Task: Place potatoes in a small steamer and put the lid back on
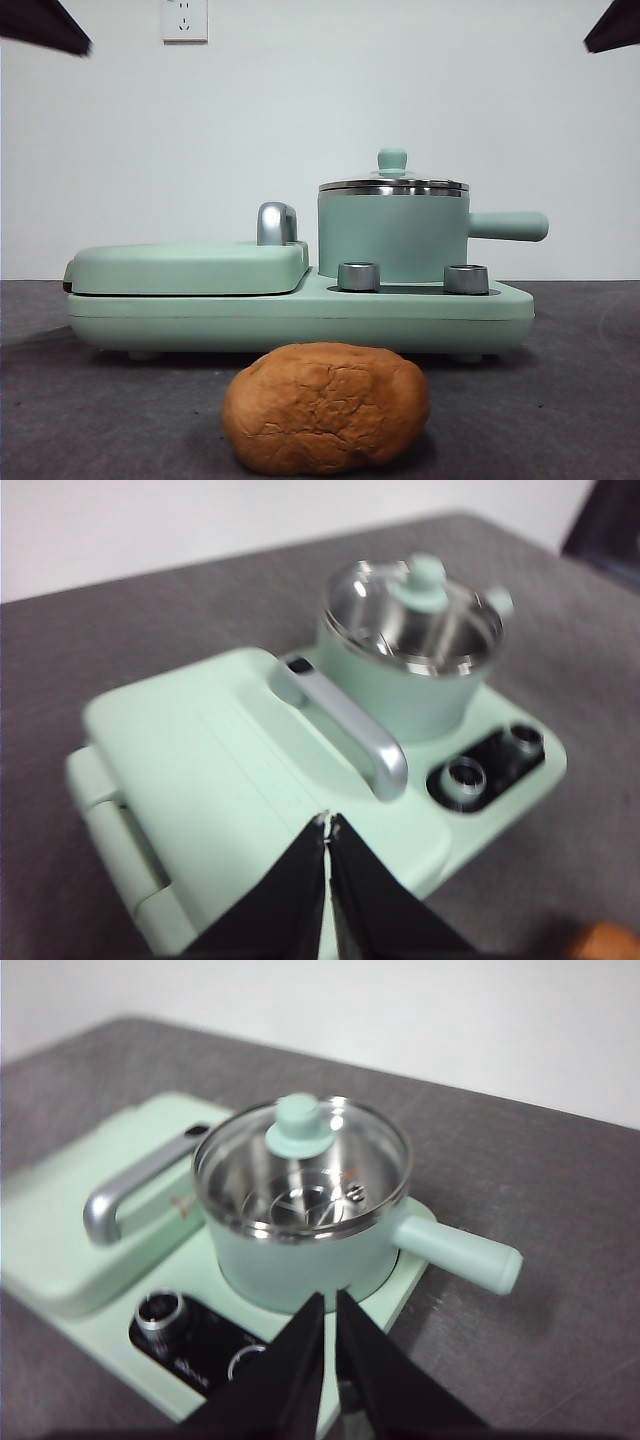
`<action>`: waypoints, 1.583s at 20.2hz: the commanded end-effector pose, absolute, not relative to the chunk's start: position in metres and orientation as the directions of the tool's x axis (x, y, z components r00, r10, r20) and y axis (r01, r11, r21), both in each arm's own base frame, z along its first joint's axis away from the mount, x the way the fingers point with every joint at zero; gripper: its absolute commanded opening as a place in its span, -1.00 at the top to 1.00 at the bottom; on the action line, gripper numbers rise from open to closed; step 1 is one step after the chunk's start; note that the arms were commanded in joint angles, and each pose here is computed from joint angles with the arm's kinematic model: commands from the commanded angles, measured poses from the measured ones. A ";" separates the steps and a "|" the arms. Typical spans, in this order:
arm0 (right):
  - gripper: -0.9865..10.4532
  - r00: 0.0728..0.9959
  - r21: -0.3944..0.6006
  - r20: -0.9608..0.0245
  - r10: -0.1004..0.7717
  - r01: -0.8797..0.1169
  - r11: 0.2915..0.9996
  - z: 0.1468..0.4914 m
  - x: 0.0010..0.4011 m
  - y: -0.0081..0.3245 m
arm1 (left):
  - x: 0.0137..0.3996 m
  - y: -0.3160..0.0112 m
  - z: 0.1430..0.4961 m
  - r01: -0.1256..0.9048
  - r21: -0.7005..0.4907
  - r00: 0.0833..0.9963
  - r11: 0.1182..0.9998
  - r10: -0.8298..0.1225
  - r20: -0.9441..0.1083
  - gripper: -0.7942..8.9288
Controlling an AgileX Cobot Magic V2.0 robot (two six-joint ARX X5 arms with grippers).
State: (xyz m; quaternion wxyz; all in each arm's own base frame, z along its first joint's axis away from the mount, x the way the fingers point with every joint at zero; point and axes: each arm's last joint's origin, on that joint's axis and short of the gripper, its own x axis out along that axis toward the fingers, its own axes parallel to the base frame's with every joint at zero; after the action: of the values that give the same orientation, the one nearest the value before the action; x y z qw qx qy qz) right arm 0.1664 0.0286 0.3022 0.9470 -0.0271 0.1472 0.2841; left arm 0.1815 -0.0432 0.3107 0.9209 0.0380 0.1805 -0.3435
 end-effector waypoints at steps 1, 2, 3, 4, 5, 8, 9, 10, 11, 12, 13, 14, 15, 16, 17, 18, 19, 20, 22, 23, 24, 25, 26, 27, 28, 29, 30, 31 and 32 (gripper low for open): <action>0.80 0.786 -0.117 -0.305 0.539 -0.592 0.797 0.306 0.172 0.034 | 0.193 -0.051 0.316 0.717 0.099 0.672 0.690 -0.645 -0.363 0.82; 0.80 0.785 -0.140 -0.314 0.534 -0.595 0.791 0.305 0.173 0.036 | 0.196 -0.055 0.315 0.733 0.126 0.659 0.668 -0.653 -0.372 0.82; 0.80 0.785 -0.164 -0.323 0.529 -0.597 0.785 0.304 0.174 0.038 | 0.199 -0.058 0.314 0.747 0.151 0.649 0.647 -0.661 -0.377 0.82; 0.80 0.783 -0.181 -0.332 0.526 -0.600 0.779 0.303 0.175 0.040 | 0.201 -0.061 0.313 0.756 0.172 0.643 0.631 -0.668 -0.375 0.82; 0.80 0.781 -0.199 -0.341 0.523 -0.604 0.772 0.302 0.175 0.041 | 0.204 -0.064 0.313 0.763 0.184 0.637 0.619 -0.675 -0.371 0.82; 0.71 0.778 -0.229 -0.361 0.514 -0.608 0.760 0.300 0.175 0.045 | 0.208 -0.071 0.314 0.773 0.199 0.630 0.602 -0.696 -0.344 0.72; 0.62 0.778 -0.230 -0.363 0.512 -0.608 0.760 0.299 0.175 0.046 | 0.208 -0.073 0.315 0.775 0.199 0.629 0.600 -0.703 -0.333 0.56; 0.56 0.778 -0.231 -0.365 0.512 -0.608 0.759 0.299 0.175 0.046 | 0.208 -0.075 0.315 0.777 0.192 0.626 0.599 -0.708 -0.325 0.41; 0.52 0.779 -0.231 -0.366 0.509 -0.606 0.761 0.299 0.175 0.046 | 0.208 -0.077 0.316 0.779 0.186 0.624 0.599 -0.714 -0.317 0.26; 0.51 0.781 -0.233 -0.370 0.504 -0.603 0.763 0.299 0.174 0.047 | 0.207 -0.079 0.317 0.783 0.179 0.620 0.596 -0.721 -0.308 0.18; 0.51 0.780 -0.233 -0.372 0.503 -0.603 0.763 0.299 0.174 0.047 | 0.207 -0.080 0.318 0.785 0.174 0.617 0.595 -0.727 -0.301 0.19; 0.51 0.780 -0.233 -0.373 0.503 -0.604 0.763 0.299 0.174 0.047 | 0.207 -0.082 0.319 0.788 0.172 0.614 0.591 -0.732 -0.295 0.19; 0.51 0.779 -0.233 -0.373 0.505 -0.605 0.761 0.299 0.174 0.047 | 0.206 -0.084 0.319 0.792 0.168 0.609 0.587 -0.739 -0.289 0.20; 0.51 0.778 -0.232 -0.373 0.505 -0.606 0.761 0.299 0.174 0.048 | 0.205 -0.086 0.320 0.796 0.166 0.604 0.583 -0.744 -0.286 0.20; 0.51 0.778 -0.232 -0.373 0.505 -0.606 0.761 0.299 0.174 0.048 | 0.205 -0.088 0.320 0.801 0.166 0.598 0.576 -0.750 -0.284 0.20; 0.51 0.778 -0.229 -0.373 0.505 -0.605 0.763 0.299 0.174 0.048 | 0.204 -0.090 0.320 0.805 0.165 0.592 0.569 -0.756 -0.281 0.21; 0.51 0.778 -0.222 -0.372 0.505 -0.603 0.766 0.299 0.174 0.048 | 0.204 -0.092 0.320 0.808 0.162 0.588 0.566 -0.760 -0.277 0.21; 0.51 0.779 -0.208 -0.370 0.506 -0.600 0.772 0.299 0.174 0.048 | 0.204 -0.095 0.321 0.805 0.151 0.591 0.573 -0.760 -0.270 0.21; 0.51 0.781 -0.180 -0.365 0.506 -0.593 0.785 0.299 0.174 0.048 | 0.206 -0.099 0.322 0.791 0.141 0.610 0.595 -0.752 -0.251 0.21; 0.51 0.783 -0.168 -0.362 0.506 -0.589 0.790 0.300 0.174 0.048 | 0.207 -0.102 0.323 0.783 0.141 0.621 0.606 -0.747 -0.237 0.21; 0.51 0.783 -0.163 -0.360 0.507 -0.588 0.792 0.300 0.174 0.048 | 0.209 -0.105 0.324 0.774 0.143 0.632 0.616 -0.742 -0.223 0.21; 0.51 0.784 -0.162 -0.358 0.507 -0.587 0.793 0.300 0.174 0.048 | 0.210 -0.108 0.325 0.767 0.142 0.641 0.626 -0.739 -0.206 0.21; 0.51 0.785 -0.156 -0.356 0.507 -0.585 0.796 0.301 0.174 0.048 | 0.212 -0.110 0.325 0.760 0.140 0.650 0.635 -0.736 -0.191 0.21; 0.51 0.785 -0.150 -0.354 0.508 -0.584 0.798 0.301 0.174 0.048 | 0.216 -0.114 0.325 0.752 0.135 0.659 0.645 -0.732 -0.172 0.21; 0.51 0.785 -0.147 -0.354 0.509 -0.583 0.799 0.301 0.174 0.048 | 0.218 -0.117 0.324 0.749 0.126 0.662 0.650 -0.732 -0.159 0.21; 0.51 0.785 -0.144 -0.354 0.509 -0.583 0.799 0.301 0.174 0.048 | 0.222 -0.120 0.323 0.748 0.115 0.663 0.653 -0.734 -0.145 0.21; 0.51 0.785 -0.144 -0.354 0.509 -0.583 0.799 0.301 0.174 0.048 | 0.225 -0.124 0.322 0.749 0.103 0.663 0.655 -0.737 -0.133 0.21; 0.51 0.784 -0.143 -0.354 0.510 -0.585 0.799 0.301 0.174 0.048 | 0.228 -0.127 0.320 0.751 0.089 0.660 0.654 -0.741 -0.123 0.21; 0.51 0.783 -0.142 -0.354 0.511 -0.585 0.798 0.301 0.174 0.048 | 0.232 -0.131 0.318 0.754 0.072 0.657 0.653 -0.746 -0.113 0.21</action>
State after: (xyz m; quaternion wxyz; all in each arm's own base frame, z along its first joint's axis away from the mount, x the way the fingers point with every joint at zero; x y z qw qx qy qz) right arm 0.1735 0.0466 0.2945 0.9338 -0.1307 0.1599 0.2921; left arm 0.2282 -0.1274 0.3129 0.9069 0.0800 0.0395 -0.4118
